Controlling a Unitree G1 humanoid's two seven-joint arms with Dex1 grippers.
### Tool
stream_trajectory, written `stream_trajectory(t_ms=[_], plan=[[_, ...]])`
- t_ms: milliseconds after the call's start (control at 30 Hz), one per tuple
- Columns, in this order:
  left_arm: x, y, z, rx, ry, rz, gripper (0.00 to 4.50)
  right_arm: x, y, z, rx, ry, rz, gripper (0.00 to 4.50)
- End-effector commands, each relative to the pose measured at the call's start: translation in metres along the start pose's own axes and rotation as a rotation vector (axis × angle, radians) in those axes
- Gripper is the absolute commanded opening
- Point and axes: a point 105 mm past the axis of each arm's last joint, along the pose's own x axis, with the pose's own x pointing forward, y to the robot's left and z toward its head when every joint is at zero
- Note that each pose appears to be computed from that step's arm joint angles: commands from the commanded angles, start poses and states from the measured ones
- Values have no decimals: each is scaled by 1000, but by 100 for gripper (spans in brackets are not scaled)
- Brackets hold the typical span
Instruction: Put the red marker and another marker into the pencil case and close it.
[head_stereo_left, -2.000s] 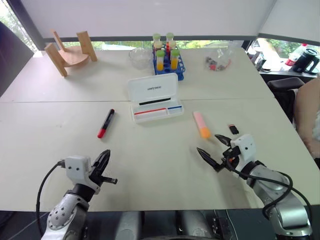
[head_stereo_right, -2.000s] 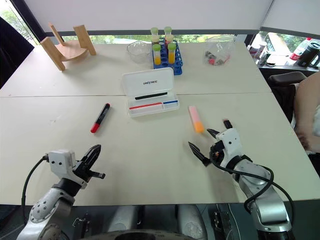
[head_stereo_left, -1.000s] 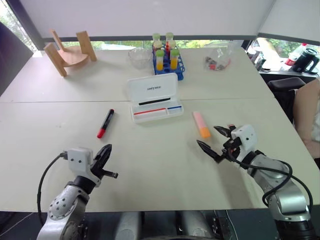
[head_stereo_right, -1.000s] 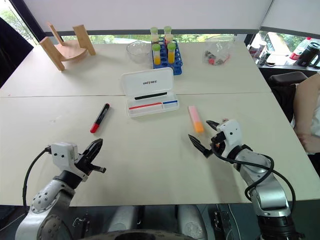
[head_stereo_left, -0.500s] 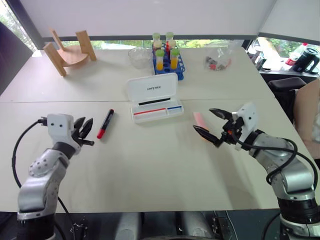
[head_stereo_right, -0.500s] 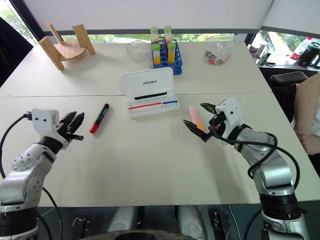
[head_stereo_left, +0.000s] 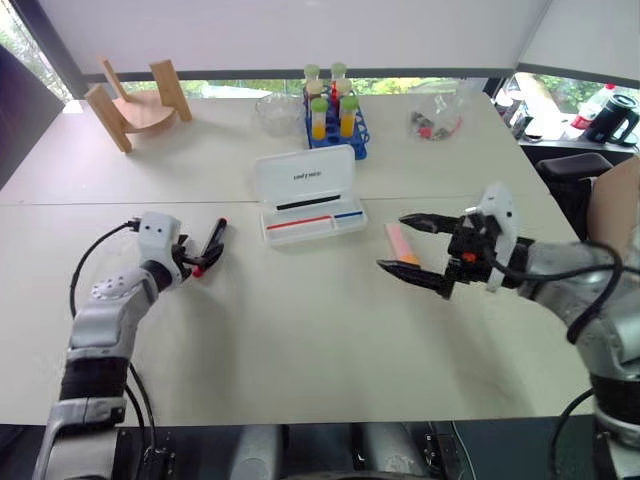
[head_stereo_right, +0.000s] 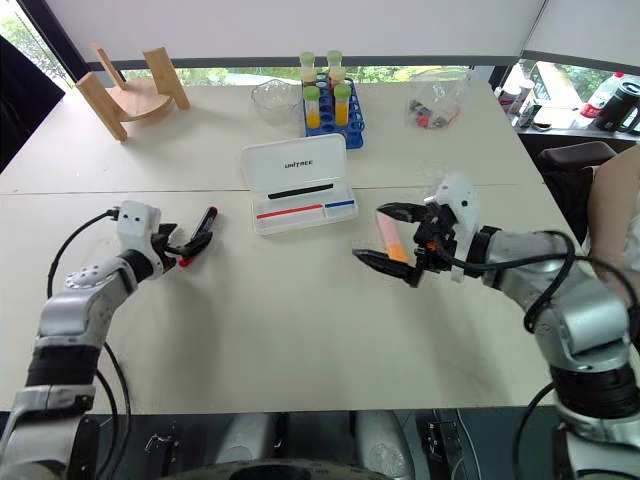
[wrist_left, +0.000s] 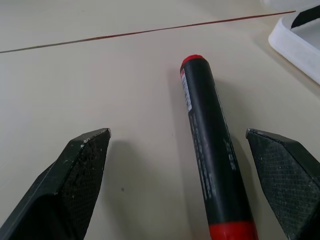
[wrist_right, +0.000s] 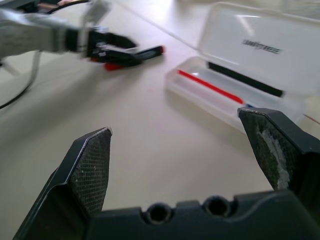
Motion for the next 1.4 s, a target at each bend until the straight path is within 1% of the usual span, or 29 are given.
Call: stream_trajectory(t_ms=[33, 200, 300, 367, 433, 500, 567, 667, 800, 900, 1033, 1200, 1300, 1400], plan=[[10, 0, 11, 34, -9, -37, 446, -6, 9, 14, -49, 20, 97, 450], [19, -5, 19, 49, -19, -78, 446, -4, 1, 20, -83, 23, 95, 450], [15, -7, 37, 17, -87, -84, 446, -1, 2, 18, -85, 19, 90, 450], [9, -16, 52, -25, -158, -138, 446, 0, 4, 16, -81, 18, 90, 450], [-1, -35, 66, -56, -225, -255, 446, 2, 6, 14, -81, 19, 88, 450], [-10, -60, 74, 12, -251, -384, 446, 2, 6, 14, -77, 15, 76, 450], [-14, -77, 77, 67, -254, -463, 446, 3, 6, 15, -71, 8, 70, 450], [-12, -102, 72, 192, -200, -614, 446, 4, 4, 15, -71, 3, 51, 450], [1, -113, 55, 314, -112, -721, 446, 3, 4, 13, -70, 1, 26, 450], [16, -116, 49, 355, -79, -757, 446, 2, 6, 11, -69, 4, 12, 450], [34, -112, 45, 397, -41, -765, 446, 0, 8, 10, -58, 0, -12, 450], [40, -114, 38, 406, 5, -846, 446, -2, 9, 7, -57, 7, -36, 450], [41, -115, 34, 417, 27, -889, 363, -3, 8, 8, -55, 3, -49, 450], [42, -115, 28, 434, 54, -910, 203, -3, 8, 8, -56, 2, -58, 450]])
